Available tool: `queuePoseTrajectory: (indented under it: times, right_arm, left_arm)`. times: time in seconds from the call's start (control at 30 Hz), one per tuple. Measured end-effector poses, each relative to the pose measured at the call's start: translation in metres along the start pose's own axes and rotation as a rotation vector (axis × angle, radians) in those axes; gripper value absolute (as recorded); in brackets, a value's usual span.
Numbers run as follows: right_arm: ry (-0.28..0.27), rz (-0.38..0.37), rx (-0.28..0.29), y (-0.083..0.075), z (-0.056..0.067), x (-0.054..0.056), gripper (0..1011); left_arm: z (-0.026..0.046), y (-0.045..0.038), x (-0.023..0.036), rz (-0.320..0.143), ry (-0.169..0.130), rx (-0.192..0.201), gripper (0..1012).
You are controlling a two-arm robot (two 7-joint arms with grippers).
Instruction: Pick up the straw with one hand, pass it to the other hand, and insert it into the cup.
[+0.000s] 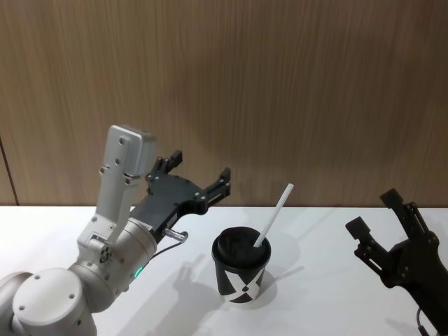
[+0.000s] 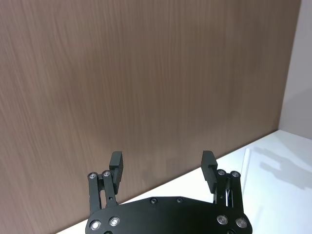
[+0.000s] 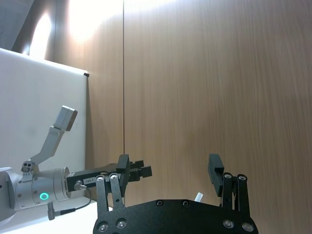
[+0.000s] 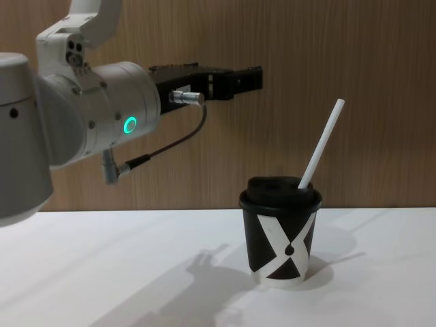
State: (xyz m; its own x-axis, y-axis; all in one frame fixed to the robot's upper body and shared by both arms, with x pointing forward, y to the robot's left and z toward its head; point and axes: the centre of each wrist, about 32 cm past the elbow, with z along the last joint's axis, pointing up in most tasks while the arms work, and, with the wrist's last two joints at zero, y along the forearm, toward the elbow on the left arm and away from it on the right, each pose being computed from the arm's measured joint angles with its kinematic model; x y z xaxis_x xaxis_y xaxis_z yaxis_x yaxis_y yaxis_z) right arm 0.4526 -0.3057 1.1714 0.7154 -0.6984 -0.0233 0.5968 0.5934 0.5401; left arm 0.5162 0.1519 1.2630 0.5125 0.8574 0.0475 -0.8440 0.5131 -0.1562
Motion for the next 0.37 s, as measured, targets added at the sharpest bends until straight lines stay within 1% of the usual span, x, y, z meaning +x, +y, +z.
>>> queuePoseTrajectory:
  times: [0.37]
  right_arm:
    - [0.0, 0.0, 0.0, 0.0, 0.0, 0.0, 1001]
  left_arm:
    - [0.0007, 0.0037, 0.0005, 0.025, -0.005, -0.013, 1002]
